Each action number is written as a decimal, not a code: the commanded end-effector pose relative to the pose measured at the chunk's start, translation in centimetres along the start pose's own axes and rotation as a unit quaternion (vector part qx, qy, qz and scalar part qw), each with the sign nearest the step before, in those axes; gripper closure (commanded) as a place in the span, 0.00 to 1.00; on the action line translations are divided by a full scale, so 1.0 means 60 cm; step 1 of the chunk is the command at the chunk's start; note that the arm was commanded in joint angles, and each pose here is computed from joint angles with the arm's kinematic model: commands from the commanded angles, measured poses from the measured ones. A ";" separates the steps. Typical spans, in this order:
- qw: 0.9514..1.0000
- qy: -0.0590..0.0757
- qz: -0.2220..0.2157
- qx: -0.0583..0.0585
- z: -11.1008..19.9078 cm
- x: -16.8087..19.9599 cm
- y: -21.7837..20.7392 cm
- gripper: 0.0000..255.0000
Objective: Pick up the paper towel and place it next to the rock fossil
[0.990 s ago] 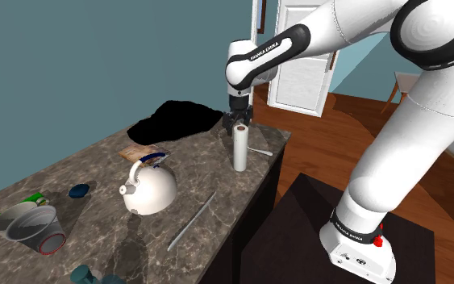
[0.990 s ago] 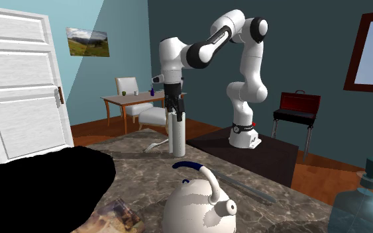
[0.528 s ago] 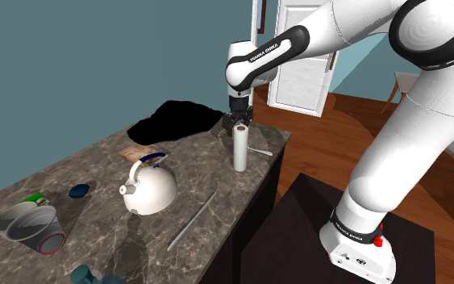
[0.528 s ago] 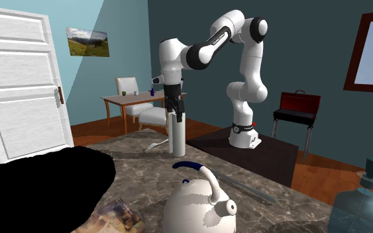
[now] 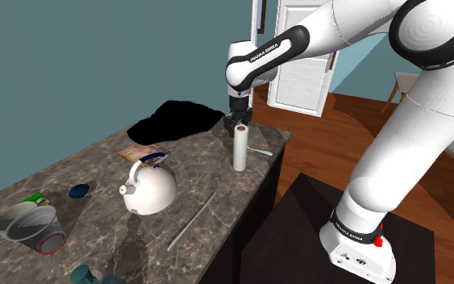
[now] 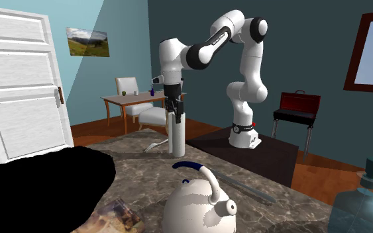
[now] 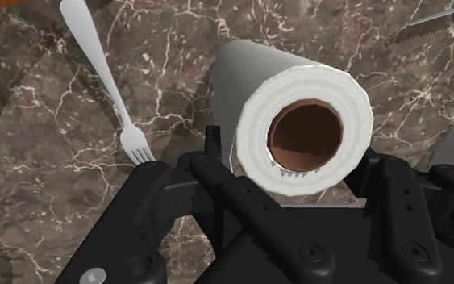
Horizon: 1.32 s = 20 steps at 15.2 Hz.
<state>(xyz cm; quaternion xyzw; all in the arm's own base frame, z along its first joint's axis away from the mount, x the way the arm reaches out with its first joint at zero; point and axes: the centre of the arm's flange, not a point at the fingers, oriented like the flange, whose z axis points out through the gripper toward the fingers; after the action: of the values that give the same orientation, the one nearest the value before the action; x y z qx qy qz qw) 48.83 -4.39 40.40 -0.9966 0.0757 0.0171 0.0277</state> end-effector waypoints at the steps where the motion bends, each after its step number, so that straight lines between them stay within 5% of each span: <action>1: 1.000 -0.001 0.000 0.000 0.001 0.000 -0.001 1.00; 20: 1.000 -0.001 0.000 0.000 -0.157 -0.006 -0.009 1.00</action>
<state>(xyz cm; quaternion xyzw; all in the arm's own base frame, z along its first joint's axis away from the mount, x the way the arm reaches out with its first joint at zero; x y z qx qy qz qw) 48.85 -4.28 49.40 -0.9966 0.0754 0.0176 0.0279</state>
